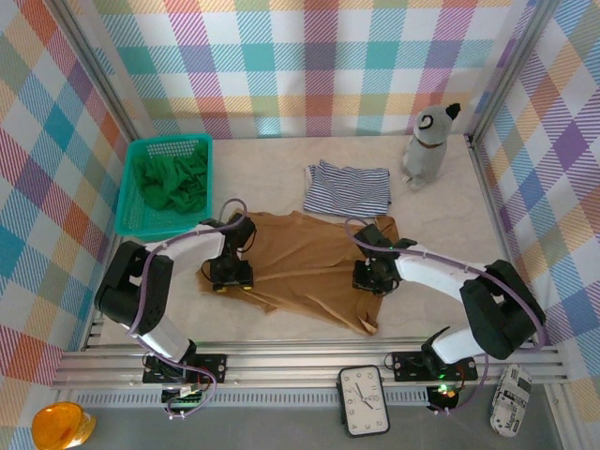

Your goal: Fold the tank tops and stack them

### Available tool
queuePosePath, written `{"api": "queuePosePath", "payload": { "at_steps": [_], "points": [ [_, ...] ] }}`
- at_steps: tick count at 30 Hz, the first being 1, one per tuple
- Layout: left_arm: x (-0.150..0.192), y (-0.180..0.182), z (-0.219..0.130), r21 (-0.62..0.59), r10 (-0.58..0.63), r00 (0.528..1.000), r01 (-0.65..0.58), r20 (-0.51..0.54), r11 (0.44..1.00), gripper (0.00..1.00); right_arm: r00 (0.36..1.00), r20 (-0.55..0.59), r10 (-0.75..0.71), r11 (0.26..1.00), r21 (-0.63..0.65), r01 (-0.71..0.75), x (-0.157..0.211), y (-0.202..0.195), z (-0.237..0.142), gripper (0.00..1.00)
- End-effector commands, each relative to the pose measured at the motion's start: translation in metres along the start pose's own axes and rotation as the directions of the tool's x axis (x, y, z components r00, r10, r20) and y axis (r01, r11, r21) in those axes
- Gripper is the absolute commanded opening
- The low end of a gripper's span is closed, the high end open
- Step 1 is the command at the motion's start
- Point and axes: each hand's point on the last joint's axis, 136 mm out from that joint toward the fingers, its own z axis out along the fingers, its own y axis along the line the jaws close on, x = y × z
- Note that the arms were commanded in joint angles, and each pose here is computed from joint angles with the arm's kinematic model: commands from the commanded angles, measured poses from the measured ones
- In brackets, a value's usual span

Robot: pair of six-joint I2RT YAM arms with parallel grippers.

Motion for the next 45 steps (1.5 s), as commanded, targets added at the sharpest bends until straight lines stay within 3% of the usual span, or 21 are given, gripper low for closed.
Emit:
{"api": "queuePosePath", "payload": {
  "at_steps": [1,8,11,14,18,22,28,31,39,45],
  "points": [
    [-0.004,0.018,0.008,-0.046,-0.012,1.0,0.012,0.002,0.999,0.56,0.98,-0.024,0.197,0.976,0.096,-0.194,0.012,-0.042,-0.008,0.29],
    [-0.004,0.02,0.002,-0.021,-0.013,1.0,0.013,0.0,1.0,0.56,0.923,0.026,0.383,0.915,0.128,-0.383,0.013,-0.096,-0.021,0.29],
    [-0.006,0.016,-0.013,0.005,-0.016,1.0,0.016,0.021,1.0,0.56,0.959,0.084,0.269,0.96,0.06,-0.275,-0.004,-0.077,-0.042,0.3],
    [-0.004,0.017,-0.032,0.016,-0.023,0.999,0.022,0.048,1.0,0.56,0.991,0.085,0.107,0.994,-0.048,-0.103,-0.009,-0.033,-0.06,0.38],
    [0.012,0.011,-0.049,0.076,-0.067,0.996,0.063,0.053,0.995,0.56,0.999,-0.003,-0.045,0.999,0.01,0.045,0.019,-0.003,-0.059,0.49],
    [0.039,-0.002,-0.051,0.14,-0.099,0.993,0.09,0.057,0.986,0.56,0.992,-0.04,-0.123,0.99,0.066,0.126,0.032,0.007,-0.064,0.49],
    [0.06,-0.041,-0.035,0.217,-0.117,0.991,0.098,0.073,0.971,0.55,0.966,-0.127,-0.225,0.957,0.155,0.244,0.049,0.0,-0.064,0.5],
    [0.064,-0.047,-0.024,0.222,-0.144,0.985,0.122,0.089,0.967,0.54,0.934,-0.116,-0.338,0.908,0.223,0.356,0.05,-0.009,-0.067,0.5],
    [0.063,-0.058,-0.008,0.264,-0.179,0.979,0.147,0.102,0.953,0.5,0.829,-0.085,-0.552,0.809,0.184,0.558,0.078,0.006,-0.053,0.51],
    [0.063,-0.071,0.002,0.28,-0.153,0.985,0.124,0.084,0.952,0.45,0.786,-0.115,-0.607,0.758,0.215,0.616,0.095,-0.006,-0.042,0.5]
  ]
}}
